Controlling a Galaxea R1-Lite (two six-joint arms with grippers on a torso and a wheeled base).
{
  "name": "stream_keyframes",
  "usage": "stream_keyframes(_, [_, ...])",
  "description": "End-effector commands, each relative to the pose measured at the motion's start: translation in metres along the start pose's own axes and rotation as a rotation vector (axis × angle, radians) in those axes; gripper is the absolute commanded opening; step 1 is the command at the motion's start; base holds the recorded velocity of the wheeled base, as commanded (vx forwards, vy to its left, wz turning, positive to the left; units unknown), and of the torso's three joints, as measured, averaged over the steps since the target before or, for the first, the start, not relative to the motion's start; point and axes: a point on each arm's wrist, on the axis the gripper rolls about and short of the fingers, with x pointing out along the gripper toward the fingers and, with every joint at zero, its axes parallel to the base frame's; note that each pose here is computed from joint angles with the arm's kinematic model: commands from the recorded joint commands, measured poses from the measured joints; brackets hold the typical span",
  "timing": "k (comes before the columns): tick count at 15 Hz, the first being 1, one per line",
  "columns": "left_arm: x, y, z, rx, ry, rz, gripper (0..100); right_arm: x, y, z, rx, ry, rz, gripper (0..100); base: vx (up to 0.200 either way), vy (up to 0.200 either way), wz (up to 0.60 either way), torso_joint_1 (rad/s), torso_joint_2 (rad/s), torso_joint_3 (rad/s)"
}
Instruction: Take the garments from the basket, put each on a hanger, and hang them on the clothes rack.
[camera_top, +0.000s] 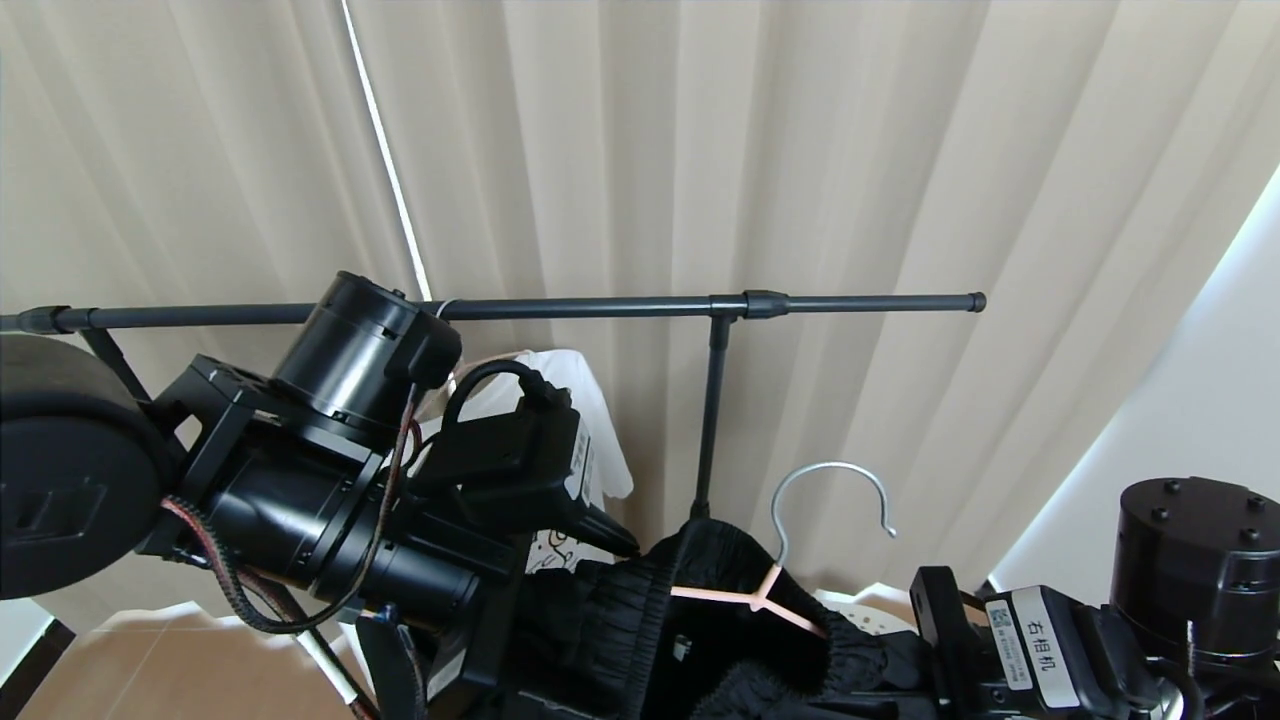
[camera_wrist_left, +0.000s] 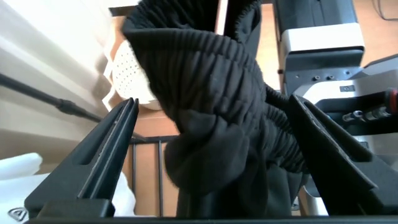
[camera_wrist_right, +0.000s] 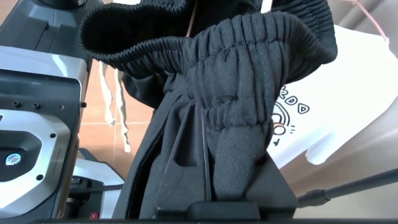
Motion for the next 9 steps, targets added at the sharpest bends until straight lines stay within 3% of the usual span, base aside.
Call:
stream_keyframes(1, [0.0047, -0.0061, -0.0004, 0.002, 0.006, -0.027, 100, -0.0014, 0.0007, 0.0026, -0.009, -0.009, -0.002, 0, 0.000, 0.000, 0.00, 0.000, 0.00, 0.000])
stream_keyframes(7, [0.0083, -0.0099, -0.0007, 0.000, 0.011, -0.047, 100, -0.0013, -0.0001, 0.0038, -0.010, -0.012, -0.006, 0, 0.000, 0.000, 0.00, 0.000, 0.00, 0.000])
stream_keyframes(8, [0.0083, -0.0106, -0.0006, -0.005, 0.011, -0.048, 0, -0.0016, 0.0002, 0.0038, -0.011, -0.012, -0.006, 0, 0.000, 0.000, 0.00, 0.000, 0.00, 0.000])
stream_keyframes(9, [0.0060, -0.0137, -0.0012, -0.009, 0.010, -0.047, 0, -0.0023, 0.0007, 0.0051, -0.014, -0.017, -0.006, 0, 0.000, 0.000, 0.00, 0.000, 0.00, 0.000])
